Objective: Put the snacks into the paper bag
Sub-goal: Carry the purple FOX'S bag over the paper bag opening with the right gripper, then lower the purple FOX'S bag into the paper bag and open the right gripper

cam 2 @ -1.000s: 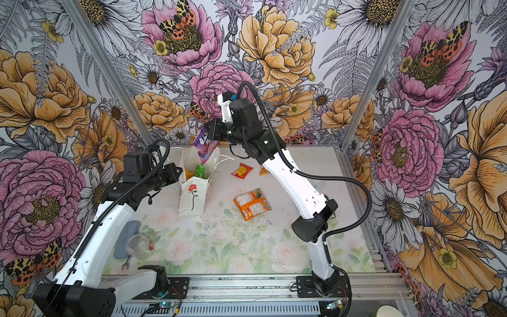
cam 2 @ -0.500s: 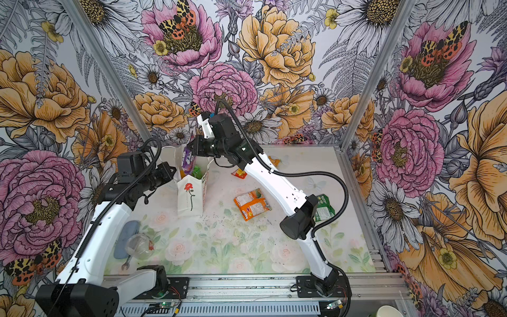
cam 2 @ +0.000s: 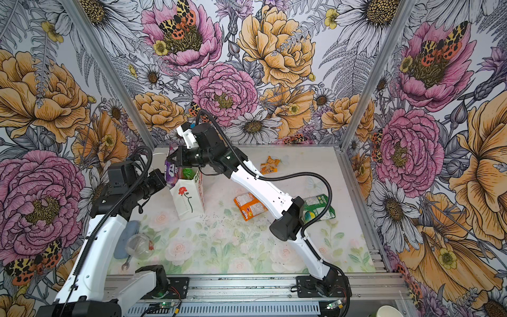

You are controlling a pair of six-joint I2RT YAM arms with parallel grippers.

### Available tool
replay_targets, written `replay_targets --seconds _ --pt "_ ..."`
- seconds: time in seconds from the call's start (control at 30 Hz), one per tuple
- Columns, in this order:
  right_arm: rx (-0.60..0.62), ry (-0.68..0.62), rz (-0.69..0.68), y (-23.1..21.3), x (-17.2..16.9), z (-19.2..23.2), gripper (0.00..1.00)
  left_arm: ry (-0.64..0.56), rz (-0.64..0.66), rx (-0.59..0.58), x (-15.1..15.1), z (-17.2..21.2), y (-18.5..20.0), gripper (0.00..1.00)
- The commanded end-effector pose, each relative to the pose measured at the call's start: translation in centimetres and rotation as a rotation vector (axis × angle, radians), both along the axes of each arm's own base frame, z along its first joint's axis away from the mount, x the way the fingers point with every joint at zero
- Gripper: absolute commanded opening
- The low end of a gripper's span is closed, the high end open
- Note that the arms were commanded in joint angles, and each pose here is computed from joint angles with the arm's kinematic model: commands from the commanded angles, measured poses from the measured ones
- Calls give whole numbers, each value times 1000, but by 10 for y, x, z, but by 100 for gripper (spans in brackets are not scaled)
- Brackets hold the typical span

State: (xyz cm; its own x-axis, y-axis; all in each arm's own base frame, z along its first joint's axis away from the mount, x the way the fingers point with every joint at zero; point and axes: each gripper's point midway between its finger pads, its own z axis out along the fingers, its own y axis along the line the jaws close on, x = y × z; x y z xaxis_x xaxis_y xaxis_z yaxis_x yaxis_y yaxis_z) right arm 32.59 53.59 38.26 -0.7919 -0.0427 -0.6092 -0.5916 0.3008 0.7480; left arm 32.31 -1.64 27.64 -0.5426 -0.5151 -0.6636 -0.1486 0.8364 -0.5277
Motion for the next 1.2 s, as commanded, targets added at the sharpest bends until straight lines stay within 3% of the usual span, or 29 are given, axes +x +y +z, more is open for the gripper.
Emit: replay_targets --seconds 0.0,0.43,0.9,1.17 --pt "78 -52 30 6 -3 23 0 20 36 3 -9 -6 7 0" --pt "16 -32 18 9 31 -28 0 51 105 75 -18 -13 25 0" --pt "-27 -19 23 24 34 -62 0 3 9 29 -12 -10 7 0" --pt "-136 -92 -72 15 52 -83 0 -55 -68 1 -9 6 -9 0"
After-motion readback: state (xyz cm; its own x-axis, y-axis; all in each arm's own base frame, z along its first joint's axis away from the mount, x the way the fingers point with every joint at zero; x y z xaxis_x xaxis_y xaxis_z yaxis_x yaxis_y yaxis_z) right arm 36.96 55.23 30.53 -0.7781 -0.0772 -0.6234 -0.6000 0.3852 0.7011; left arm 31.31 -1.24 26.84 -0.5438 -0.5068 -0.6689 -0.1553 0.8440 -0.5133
